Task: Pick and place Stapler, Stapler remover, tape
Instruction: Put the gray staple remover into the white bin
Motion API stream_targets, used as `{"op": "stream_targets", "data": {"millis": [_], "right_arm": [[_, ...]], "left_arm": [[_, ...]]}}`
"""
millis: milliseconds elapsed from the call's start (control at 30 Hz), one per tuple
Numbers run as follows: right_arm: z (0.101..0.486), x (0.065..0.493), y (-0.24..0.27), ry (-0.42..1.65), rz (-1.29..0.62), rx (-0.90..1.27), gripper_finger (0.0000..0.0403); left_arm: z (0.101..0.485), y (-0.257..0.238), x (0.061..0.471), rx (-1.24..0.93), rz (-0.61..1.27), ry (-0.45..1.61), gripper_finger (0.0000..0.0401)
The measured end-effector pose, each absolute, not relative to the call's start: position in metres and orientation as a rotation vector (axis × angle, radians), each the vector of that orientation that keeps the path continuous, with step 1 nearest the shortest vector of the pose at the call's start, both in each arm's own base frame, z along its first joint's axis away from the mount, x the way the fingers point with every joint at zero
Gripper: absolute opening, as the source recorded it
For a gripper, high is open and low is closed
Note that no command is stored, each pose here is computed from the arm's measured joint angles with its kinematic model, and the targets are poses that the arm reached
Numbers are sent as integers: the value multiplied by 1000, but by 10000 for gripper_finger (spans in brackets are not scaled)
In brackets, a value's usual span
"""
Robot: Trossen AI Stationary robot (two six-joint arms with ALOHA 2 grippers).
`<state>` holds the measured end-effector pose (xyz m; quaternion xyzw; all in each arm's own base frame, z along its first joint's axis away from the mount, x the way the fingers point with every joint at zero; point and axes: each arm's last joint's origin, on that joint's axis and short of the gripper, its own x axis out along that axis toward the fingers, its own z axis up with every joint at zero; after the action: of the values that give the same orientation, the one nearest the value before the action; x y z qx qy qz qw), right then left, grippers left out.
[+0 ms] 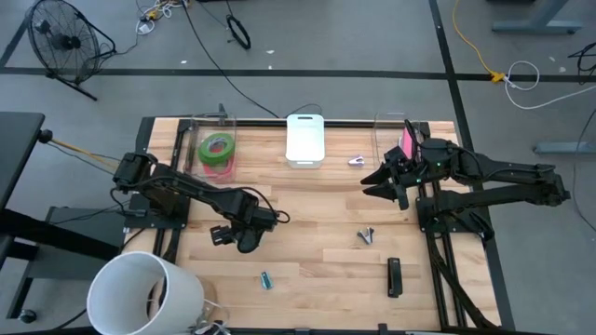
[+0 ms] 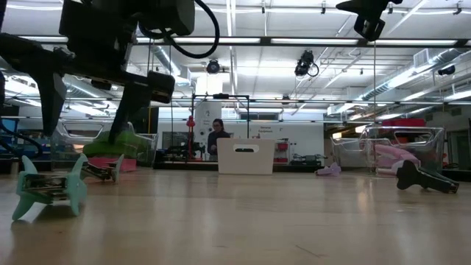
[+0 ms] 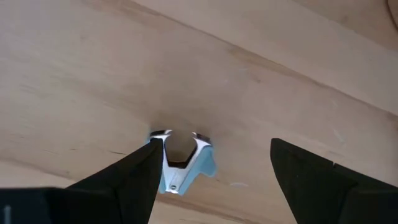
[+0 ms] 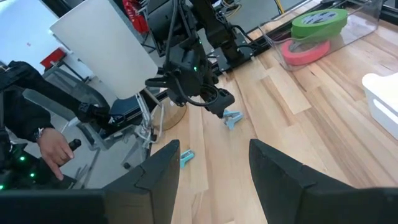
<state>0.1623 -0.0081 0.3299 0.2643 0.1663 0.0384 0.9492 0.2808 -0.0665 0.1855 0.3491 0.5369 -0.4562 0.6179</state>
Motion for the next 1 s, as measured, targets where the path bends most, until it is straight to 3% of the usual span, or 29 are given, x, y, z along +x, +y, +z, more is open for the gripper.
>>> {"op": "stream_targets", "data": {"millis": [500,1000], "right_arm": [[329,162,-8,345,75,546,190],[329,162,-8,351,62,546,190]], "left_arm": [[155,-60,253,929,-1047,1322,291],[165,-67,256,929,-1036,1157,215]]}}
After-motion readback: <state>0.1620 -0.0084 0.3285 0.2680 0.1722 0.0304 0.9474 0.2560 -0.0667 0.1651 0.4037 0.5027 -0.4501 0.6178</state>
